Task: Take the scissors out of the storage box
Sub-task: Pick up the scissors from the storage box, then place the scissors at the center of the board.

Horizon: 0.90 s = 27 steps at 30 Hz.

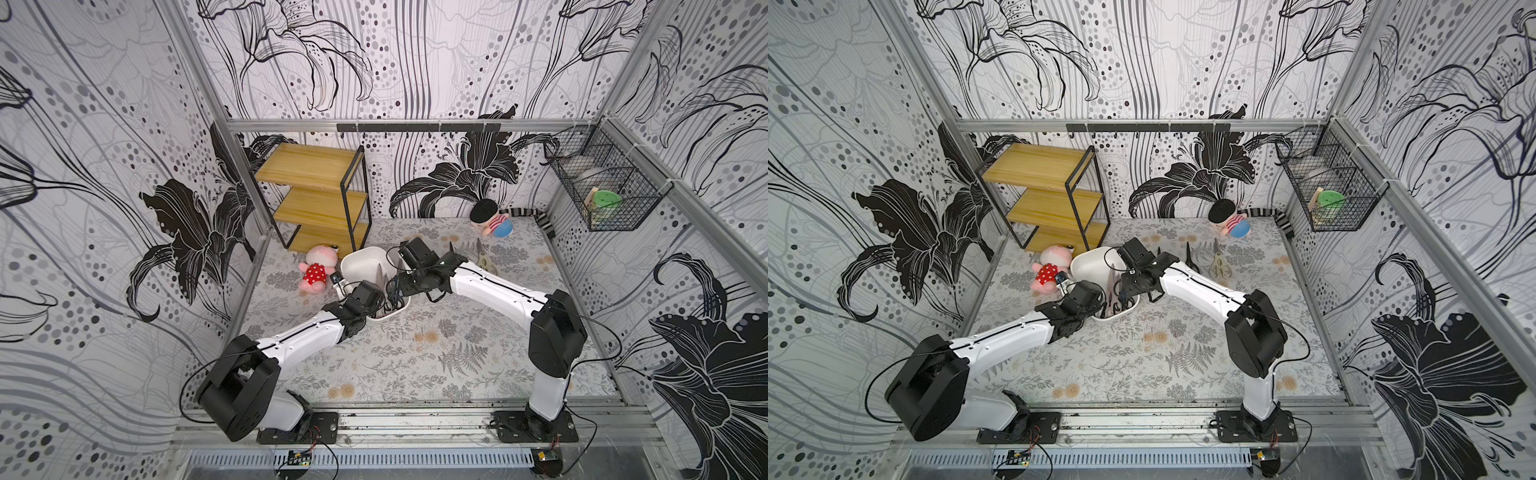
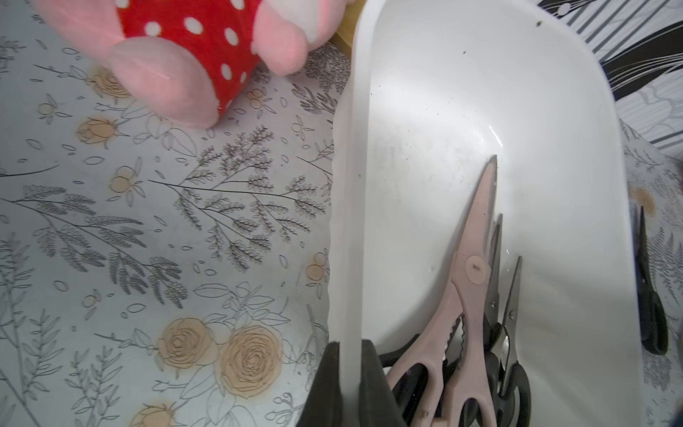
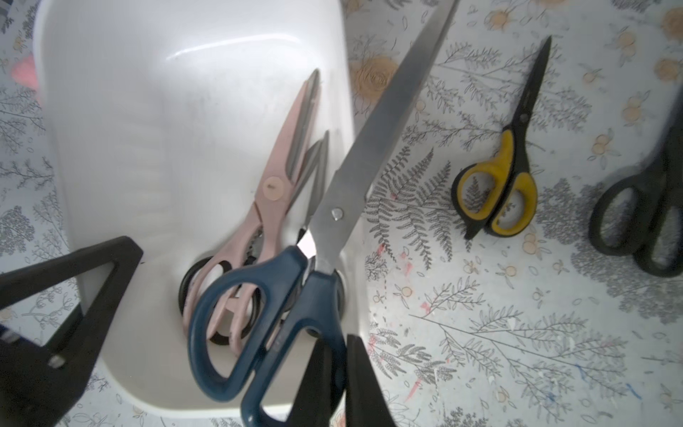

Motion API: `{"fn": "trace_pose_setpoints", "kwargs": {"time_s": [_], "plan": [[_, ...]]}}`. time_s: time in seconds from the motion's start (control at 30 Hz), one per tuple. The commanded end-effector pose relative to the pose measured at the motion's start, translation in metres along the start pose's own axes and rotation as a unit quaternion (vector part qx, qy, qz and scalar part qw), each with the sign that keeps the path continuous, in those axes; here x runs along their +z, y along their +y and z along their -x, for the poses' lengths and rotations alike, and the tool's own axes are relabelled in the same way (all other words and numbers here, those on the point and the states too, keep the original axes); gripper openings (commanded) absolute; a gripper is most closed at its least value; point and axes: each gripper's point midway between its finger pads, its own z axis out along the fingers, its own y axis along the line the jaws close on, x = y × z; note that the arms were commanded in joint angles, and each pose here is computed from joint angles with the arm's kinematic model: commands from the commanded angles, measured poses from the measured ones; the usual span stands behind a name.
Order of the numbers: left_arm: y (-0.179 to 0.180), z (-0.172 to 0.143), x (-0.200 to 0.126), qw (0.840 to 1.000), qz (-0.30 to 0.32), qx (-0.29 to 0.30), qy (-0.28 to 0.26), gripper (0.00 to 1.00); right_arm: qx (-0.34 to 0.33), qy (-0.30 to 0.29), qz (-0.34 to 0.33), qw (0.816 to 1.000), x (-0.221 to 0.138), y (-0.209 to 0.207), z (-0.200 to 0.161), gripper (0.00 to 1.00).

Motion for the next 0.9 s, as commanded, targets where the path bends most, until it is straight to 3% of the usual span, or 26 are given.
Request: {"fn": "trace_pose_setpoints", "kwargs": {"time_s": [0.0,0.3,0.87], "plan": [[0.003,0.018,-0.010,0.999,-0.015,-0.023,-0.028,0.00,0.007,-0.030,-0.003,1.000,-0.009,-0.015,0.035,0.00],[0.031,0.028,-0.026,0.998,-0.002,-0.029,-0.055,0.00,-0.017,0.021,0.002,1.000,0.045,-0.043,0.048,0.00],[0.035,0.057,-0.052,0.991,-0.036,-0.024,-0.130,0.00,-0.044,0.102,0.021,0.994,0.130,-0.056,0.009,0.00]]}}
